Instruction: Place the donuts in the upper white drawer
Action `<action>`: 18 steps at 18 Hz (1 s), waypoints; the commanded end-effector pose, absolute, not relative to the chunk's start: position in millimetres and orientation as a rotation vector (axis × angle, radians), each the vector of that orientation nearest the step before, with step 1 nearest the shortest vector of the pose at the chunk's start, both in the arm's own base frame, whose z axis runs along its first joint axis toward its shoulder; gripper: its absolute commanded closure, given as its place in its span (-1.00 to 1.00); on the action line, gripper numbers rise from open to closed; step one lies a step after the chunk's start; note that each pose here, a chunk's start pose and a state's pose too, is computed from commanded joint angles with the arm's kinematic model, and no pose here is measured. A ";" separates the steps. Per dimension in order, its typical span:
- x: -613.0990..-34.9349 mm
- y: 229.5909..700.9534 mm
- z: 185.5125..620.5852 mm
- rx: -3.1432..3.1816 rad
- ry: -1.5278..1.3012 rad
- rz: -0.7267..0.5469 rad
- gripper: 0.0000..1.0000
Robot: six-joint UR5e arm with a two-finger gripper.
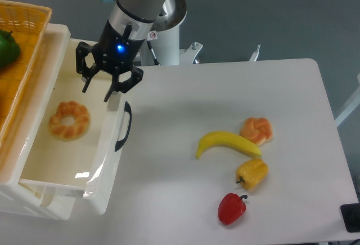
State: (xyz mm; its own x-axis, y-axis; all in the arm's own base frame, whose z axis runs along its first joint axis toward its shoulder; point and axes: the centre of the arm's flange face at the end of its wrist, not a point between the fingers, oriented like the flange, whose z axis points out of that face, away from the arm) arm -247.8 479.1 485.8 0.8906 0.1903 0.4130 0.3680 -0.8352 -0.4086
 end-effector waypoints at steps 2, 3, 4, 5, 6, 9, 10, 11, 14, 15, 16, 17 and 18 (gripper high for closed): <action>-263.4 472.1 483.1 -2.561 -0.439 -0.487 -0.79; -270.6 468.0 483.1 -2.556 -0.458 -0.482 -0.80; -275.5 465.9 483.3 -2.552 -0.469 -0.477 -0.82; -280.7 464.9 485.8 -2.547 -0.474 -0.465 -0.86; -286.9 463.9 488.9 -2.541 -0.482 -0.456 -1.00; -307.7 464.9 493.0 -2.526 -0.494 -0.434 -1.00; -321.0 459.9 491.0 -2.525 -0.403 -0.384 -1.00; -328.0 460.5 484.3 -2.532 -0.363 -0.373 -1.00; -342.9 460.1 469.5 -2.613 -0.268 -0.277 -1.00; -348.8 459.4 462.4 -2.655 -0.244 -0.239 -1.00; -352.2 458.9 459.9 -2.685 -0.216 -0.202 -1.00; -354.6 459.2 457.2 -2.706 -0.186 -0.180 -1.00; -358.1 458.9 455.4 -2.721 -0.148 -0.160 -1.00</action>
State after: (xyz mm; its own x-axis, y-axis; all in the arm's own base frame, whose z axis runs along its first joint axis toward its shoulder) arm -358.1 458.9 455.4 0.9878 0.0800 0.1337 0.1269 -0.9106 -0.3933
